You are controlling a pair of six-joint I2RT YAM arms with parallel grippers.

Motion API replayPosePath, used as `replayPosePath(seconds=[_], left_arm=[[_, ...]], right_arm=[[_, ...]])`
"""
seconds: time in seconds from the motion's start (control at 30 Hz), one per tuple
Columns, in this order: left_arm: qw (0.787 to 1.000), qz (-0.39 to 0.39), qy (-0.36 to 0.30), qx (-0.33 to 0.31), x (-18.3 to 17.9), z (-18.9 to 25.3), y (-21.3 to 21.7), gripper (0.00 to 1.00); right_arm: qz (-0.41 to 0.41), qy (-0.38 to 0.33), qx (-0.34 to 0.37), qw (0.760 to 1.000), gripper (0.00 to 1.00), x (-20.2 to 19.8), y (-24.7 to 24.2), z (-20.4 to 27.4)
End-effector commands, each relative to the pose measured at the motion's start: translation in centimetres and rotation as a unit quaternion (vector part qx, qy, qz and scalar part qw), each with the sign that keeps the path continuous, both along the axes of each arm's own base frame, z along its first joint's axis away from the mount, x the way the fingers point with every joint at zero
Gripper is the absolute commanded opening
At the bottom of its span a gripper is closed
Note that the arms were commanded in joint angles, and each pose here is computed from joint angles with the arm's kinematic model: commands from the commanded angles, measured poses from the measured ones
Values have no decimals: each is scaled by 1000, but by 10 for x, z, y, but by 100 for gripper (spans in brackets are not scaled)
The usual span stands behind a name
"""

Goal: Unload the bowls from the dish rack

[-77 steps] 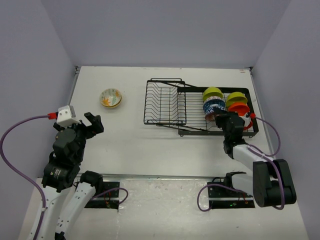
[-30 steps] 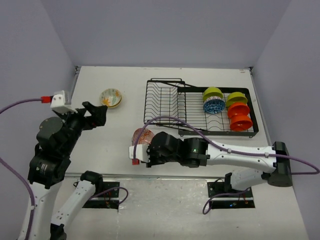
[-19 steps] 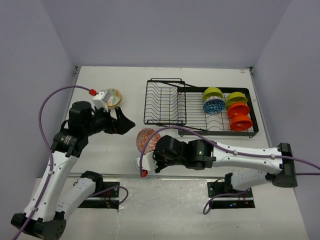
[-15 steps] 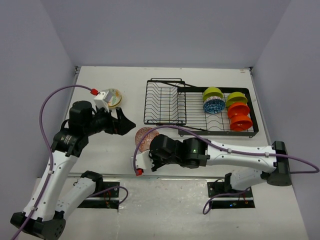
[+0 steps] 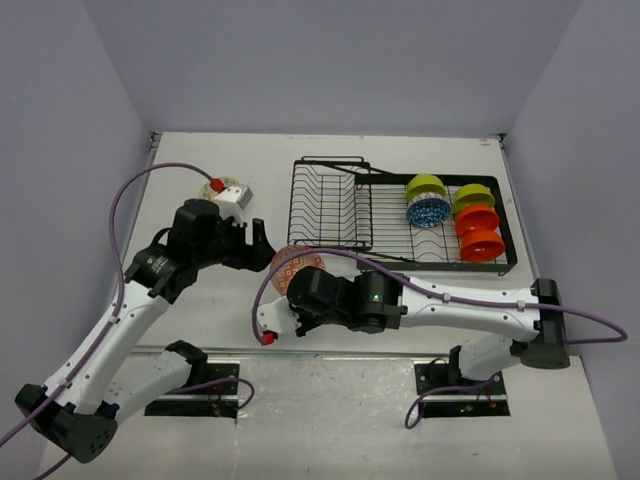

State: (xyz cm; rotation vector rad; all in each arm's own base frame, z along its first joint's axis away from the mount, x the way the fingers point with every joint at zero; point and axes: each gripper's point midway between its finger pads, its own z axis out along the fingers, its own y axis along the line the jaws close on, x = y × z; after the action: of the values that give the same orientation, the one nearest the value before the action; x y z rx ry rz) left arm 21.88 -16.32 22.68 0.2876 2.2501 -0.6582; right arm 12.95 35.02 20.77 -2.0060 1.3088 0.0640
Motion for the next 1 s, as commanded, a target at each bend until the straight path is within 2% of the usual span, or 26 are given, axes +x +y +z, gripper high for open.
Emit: replayPosePath(seconds=[0.0, 0.03, 0.1, 0.13, 0.27, 0.3, 0.43, 0.6, 0.73, 0.97], left_arm=[[999, 16, -16, 26, 4, 8, -1, 77], [999, 15, -7, 39, 3, 3, -3, 67], [998, 26, -2, 62, 5, -4, -4, 61], [998, 23, -4, 58, 5, -1, -7, 61], [995, 76, -40, 57, 14, 20, 4, 79], [994, 88, -54, 44, 15, 33, 7, 87], [989, 116, -85, 11, 16, 64, 13, 99], [988, 89, -112, -48, 10, 93, 0, 100], [991, 36, -100, -77, 4, 95, -23, 100], [996, 4, -66, -63, 11, 74, -47, 100]], right_arm=[[-10, -46, 57, 997, 0, 15, 23, 40], [-11, -48, 60, 997, 0, 16, 25, 43], [-13, -48, 63, 997, 0, 17, 26, 47], [-12, -48, 63, 997, 0, 16, 27, 48], [-3, -36, 62, 997, 0, 12, 26, 44], [8, -22, 67, 997, 0, 6, 25, 44], [36, 9, 92, 995, 0, -4, 19, 53], [50, 43, 130, 989, 0, -2, 2, 67], [48, 45, 110, 992, 0, 1, -5, 56], [33, 54, 82, 995, 0, 7, -6, 37]])
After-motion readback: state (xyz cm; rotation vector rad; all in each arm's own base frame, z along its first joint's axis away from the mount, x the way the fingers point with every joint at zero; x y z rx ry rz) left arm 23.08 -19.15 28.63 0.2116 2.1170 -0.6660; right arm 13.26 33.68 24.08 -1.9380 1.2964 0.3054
